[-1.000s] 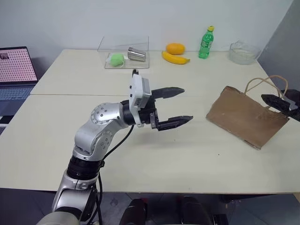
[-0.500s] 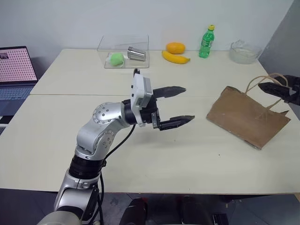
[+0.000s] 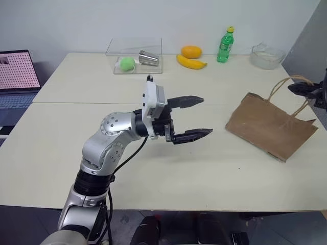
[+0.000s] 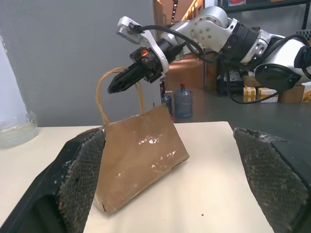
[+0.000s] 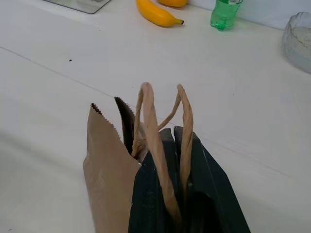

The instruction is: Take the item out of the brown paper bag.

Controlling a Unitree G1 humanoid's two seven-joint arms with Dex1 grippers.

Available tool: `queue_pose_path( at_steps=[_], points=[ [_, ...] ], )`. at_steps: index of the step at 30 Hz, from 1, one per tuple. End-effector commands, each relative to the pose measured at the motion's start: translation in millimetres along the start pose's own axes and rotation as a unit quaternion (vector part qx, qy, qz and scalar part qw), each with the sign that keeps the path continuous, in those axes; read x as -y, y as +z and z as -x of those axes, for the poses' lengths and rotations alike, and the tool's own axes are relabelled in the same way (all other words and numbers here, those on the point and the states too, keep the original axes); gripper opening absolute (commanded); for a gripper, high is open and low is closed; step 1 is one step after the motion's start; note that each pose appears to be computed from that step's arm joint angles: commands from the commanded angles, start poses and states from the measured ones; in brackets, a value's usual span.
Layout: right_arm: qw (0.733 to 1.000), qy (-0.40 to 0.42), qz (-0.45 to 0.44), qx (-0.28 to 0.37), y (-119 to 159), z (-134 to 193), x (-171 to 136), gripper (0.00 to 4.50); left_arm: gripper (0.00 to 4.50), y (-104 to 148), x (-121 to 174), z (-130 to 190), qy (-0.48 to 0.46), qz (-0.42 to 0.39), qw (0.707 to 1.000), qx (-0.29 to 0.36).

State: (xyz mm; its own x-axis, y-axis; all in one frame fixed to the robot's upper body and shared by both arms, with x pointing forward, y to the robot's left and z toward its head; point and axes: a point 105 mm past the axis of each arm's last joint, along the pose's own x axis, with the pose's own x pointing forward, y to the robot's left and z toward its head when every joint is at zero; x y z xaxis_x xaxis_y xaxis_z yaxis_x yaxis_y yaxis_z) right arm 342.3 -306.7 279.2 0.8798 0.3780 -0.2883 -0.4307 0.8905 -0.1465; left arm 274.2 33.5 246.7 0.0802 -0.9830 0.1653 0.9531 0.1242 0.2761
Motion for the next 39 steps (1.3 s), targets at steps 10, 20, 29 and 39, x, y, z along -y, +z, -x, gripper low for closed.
queue_pose_path(
  at_steps=[10, 20, 29, 39],
  points=[
    [0.977, 0.008, 0.206, 0.064, 75.6, -16.5, -20.9, 0.03, 4.44, 7.5, 2.1, 19.1, 0.078, 0.025, 0.997, 0.014],
    [0.958, 0.060, 0.255, 0.114, 115.2, -61.8, -59.2, 0.03, 4.44, 9.1, 5.8, 32.8, 0.212, 0.015, 0.976, 0.043],
    [0.950, 0.106, 0.251, 0.152, 140.7, -104.1, -101.4, 0.03, 4.44, -1.6, 9.0, 53.9, 0.310, -0.003, 0.950, 0.039],
    [0.944, 0.154, 0.241, 0.167, 156.0, -147.6, -163.2, 0.03, 4.44, -5.1, 8.7, 72.9, 0.373, -0.033, 0.926, 0.037]
  ],
)
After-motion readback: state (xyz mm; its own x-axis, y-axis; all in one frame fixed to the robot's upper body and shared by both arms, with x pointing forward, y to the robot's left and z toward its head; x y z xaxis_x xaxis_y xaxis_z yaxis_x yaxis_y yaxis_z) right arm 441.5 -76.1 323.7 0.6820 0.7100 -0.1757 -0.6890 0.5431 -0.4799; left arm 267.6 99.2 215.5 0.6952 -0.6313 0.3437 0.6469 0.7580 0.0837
